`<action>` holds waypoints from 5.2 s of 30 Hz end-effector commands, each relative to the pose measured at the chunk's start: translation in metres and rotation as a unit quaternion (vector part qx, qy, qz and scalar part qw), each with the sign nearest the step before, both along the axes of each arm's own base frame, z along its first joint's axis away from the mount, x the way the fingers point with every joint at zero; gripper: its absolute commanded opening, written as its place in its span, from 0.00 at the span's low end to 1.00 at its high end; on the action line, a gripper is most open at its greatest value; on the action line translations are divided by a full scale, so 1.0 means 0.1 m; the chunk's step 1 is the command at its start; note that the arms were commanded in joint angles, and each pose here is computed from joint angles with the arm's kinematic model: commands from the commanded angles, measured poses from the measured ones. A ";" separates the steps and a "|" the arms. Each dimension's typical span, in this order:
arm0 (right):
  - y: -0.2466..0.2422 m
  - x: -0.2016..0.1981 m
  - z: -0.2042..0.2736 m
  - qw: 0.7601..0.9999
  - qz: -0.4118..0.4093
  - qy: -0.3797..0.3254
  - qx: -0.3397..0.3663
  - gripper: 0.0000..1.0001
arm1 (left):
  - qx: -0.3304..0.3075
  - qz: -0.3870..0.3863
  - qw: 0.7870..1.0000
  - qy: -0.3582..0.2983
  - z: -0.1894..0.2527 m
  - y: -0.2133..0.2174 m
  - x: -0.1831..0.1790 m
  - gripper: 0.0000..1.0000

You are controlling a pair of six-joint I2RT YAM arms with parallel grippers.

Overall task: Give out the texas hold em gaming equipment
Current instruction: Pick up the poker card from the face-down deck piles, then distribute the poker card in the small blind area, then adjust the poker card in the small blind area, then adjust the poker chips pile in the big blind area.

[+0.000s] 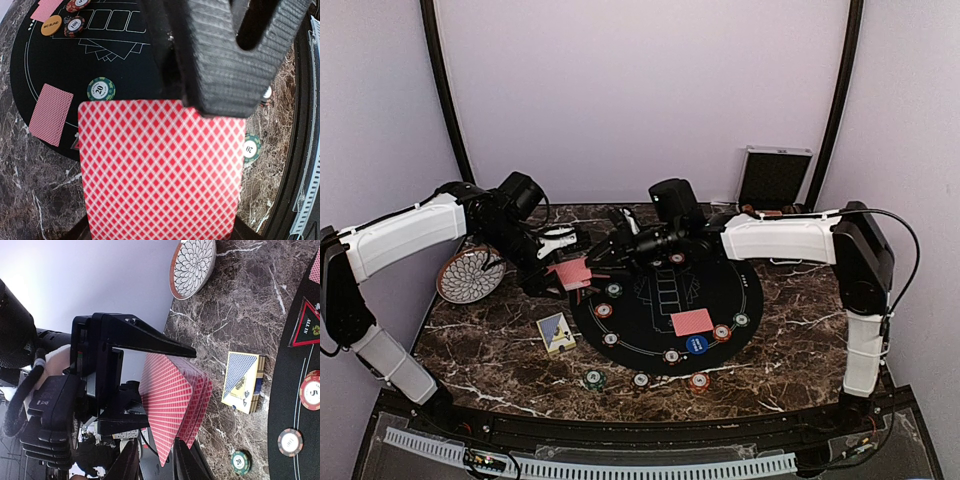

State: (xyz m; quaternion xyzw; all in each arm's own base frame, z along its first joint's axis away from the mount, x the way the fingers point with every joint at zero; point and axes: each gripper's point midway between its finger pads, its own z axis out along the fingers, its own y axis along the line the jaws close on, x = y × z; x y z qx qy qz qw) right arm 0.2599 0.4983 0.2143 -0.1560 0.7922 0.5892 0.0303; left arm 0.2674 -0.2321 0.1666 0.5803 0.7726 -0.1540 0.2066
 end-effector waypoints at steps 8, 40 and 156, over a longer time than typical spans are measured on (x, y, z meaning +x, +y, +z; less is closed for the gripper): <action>0.10 -0.16 0.03 0.999 0.024 0.017 0.032 0.21 | -0.010 -0.004 1.000 -0.012 0.09 0.01 -0.02 0.00; -0.64 -0.01 -0.06 0.999 -0.025 0.014 -0.030 0.00 | -0.004 -0.004 1.000 -0.015 0.07 0.05 -0.06 0.00; -1.27 1.84 -1.95 0.943 -0.157 -0.059 -0.289 0.42 | -0.004 -0.010 1.000 -0.003 0.12 0.06 -0.12 0.00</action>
